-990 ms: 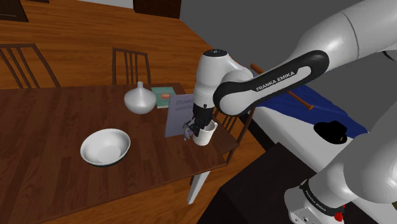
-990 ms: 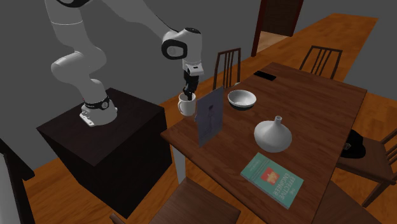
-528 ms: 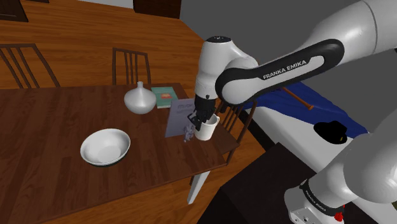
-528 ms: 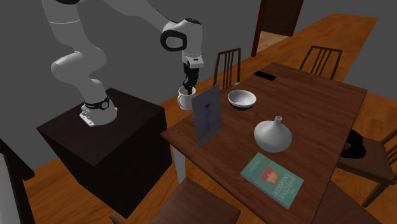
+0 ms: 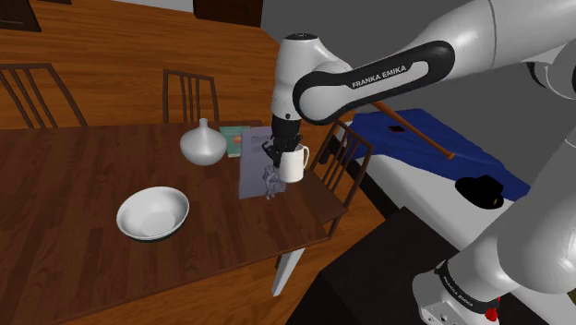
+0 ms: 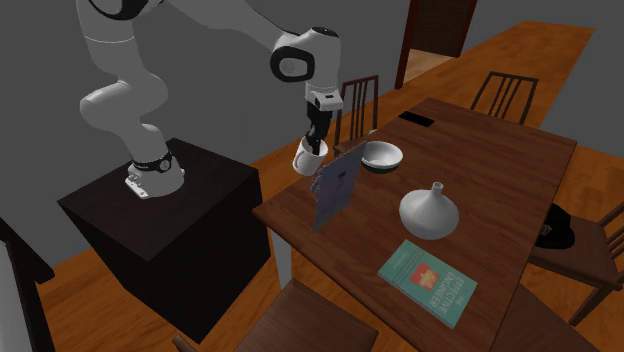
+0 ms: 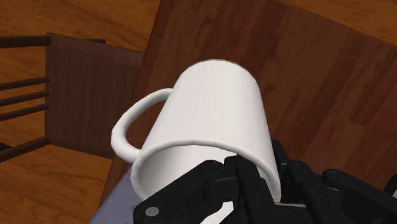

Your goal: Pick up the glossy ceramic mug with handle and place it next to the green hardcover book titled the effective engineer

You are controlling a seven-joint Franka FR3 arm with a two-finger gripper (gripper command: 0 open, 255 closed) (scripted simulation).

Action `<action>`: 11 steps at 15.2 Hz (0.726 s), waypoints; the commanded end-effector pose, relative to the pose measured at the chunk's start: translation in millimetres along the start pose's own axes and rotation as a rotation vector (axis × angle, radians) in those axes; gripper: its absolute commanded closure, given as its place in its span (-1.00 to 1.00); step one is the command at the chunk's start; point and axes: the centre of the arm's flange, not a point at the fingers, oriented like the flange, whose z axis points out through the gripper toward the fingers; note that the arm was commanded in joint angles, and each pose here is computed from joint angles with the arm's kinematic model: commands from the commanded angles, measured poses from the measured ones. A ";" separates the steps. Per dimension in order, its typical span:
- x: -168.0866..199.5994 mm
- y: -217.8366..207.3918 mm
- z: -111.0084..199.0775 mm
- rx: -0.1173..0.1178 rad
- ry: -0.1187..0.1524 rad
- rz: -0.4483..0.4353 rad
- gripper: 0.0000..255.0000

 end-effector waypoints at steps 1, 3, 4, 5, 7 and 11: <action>25.2 10.7 1.3 -0.003 -0.007 0.003 1.00; 50.2 19.1 0.6 -0.003 -0.007 0.003 1.00; 62.7 23.3 0.3 -0.003 -0.007 0.003 1.00; 75.2 27.5 -0.1 -0.003 -0.007 0.003 1.00; 100.2 35.8 -0.7 -0.003 -0.007 0.003 1.00; 150.3 52.6 -2.0 -0.003 -0.007 0.003 1.00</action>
